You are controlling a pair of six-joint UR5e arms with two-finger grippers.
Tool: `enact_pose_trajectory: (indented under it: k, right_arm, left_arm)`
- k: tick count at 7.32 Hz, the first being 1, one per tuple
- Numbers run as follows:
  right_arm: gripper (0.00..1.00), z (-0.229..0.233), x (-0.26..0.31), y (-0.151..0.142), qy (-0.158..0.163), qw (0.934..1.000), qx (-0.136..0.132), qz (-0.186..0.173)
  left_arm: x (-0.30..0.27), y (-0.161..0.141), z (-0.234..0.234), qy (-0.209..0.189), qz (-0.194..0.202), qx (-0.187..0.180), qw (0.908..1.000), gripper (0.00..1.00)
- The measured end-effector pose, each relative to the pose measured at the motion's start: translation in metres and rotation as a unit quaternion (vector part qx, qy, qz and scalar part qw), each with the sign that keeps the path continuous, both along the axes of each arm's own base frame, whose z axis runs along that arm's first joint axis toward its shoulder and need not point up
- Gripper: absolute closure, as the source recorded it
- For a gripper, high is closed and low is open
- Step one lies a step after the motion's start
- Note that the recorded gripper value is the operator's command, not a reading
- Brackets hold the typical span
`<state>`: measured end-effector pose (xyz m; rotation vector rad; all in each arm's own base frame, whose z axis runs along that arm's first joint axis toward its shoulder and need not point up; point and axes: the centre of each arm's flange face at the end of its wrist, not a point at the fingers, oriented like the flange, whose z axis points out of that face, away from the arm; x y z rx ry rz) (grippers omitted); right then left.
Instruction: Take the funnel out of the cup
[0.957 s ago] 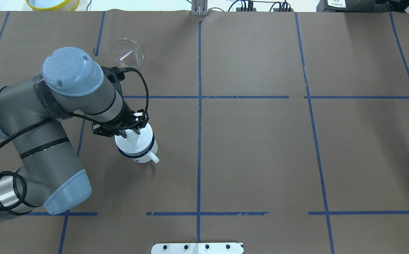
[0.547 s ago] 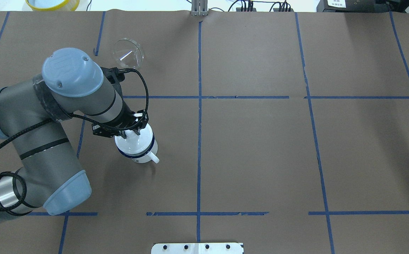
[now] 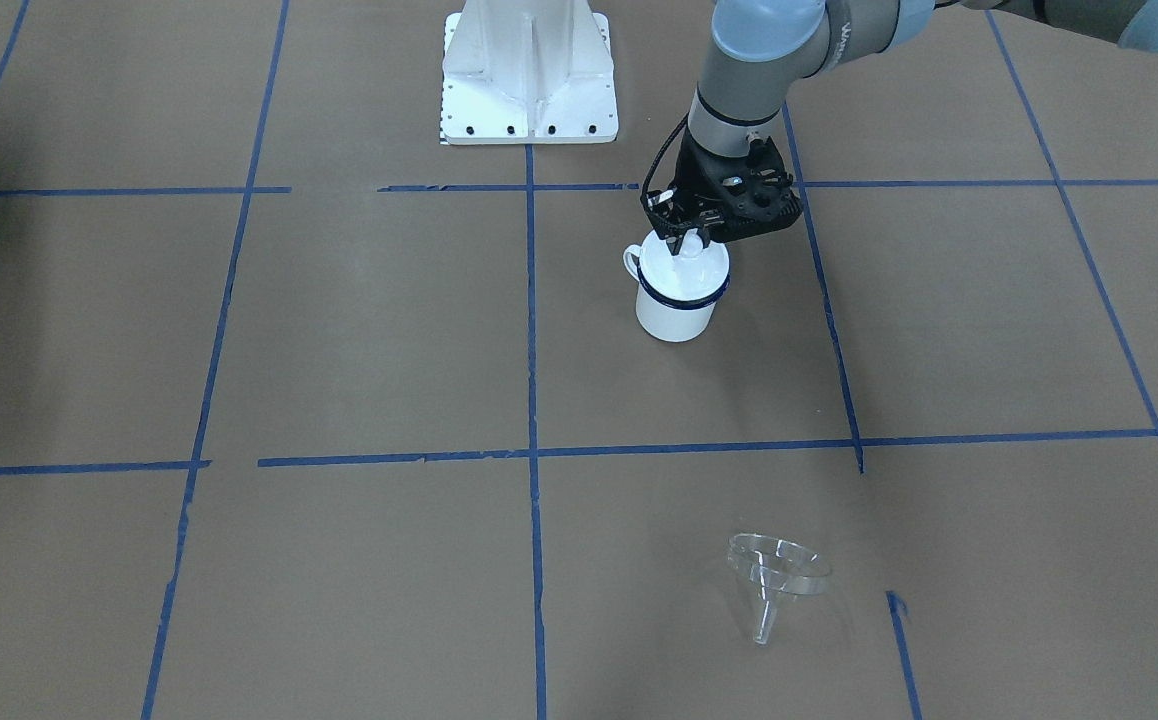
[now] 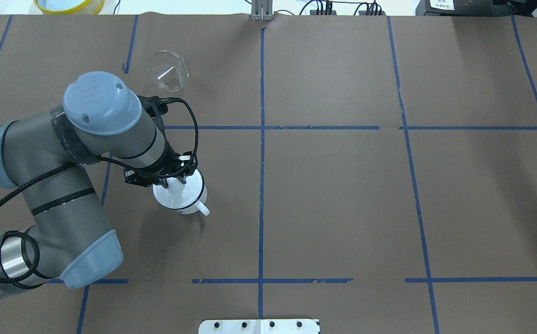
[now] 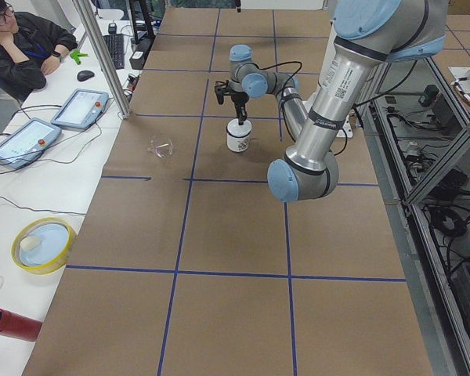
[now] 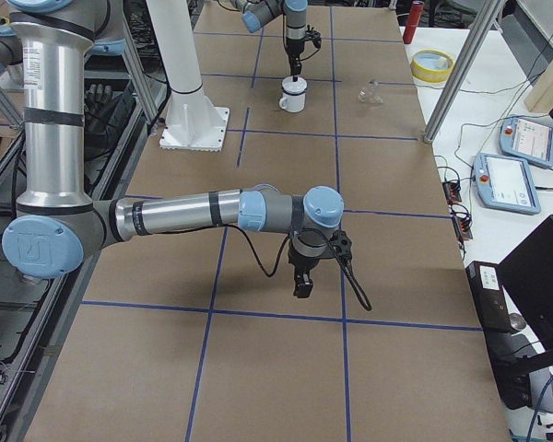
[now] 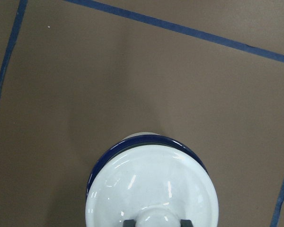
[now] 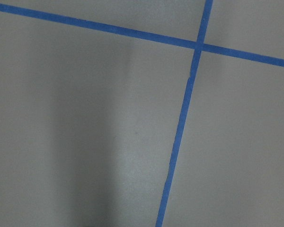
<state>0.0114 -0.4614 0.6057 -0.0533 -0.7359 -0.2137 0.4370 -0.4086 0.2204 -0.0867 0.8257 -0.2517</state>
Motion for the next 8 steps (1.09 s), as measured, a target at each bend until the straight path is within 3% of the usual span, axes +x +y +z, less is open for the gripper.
enact_pose_trajectory:
  k: [2, 3, 4, 6, 8]
  right_arm:
    - [0.00, 0.0000, 0.0000, 0.0000, 0.000, 1.0000, 0.000, 0.000]
    - [0.00, 0.0000, 0.0000, 0.0000, 0.000, 1.0000, 0.000, 0.000]
    - [0.00, 0.0000, 0.0000, 0.0000, 0.000, 1.0000, 0.000, 0.000]
    - [0.00, 0.0000, 0.0000, 0.0000, 0.000, 1.0000, 0.000, 0.000]
    - [0.00, 0.0000, 0.0000, 0.0000, 0.000, 1.0000, 0.000, 0.000]
  left_arm:
    - [0.0004, 0.0022, 0.0013, 0.000, 0.002, 0.001, 1.0000, 0.95]
    - [0.0002, 0.0026, 0.0014, 0.000, 0.004, 0.002, 1.0000, 0.59]
    - [0.0004, 0.0030, 0.0019, -0.001, 0.005, 0.003, 1.0000, 0.34]
    - [0.0014, 0.0028, 0.0043, -0.003, 0.007, 0.003, 1.0000, 0.00]
    - [0.0003, 0.0026, 0.0042, -0.003, 0.006, 0.004, 1.0000, 0.00]
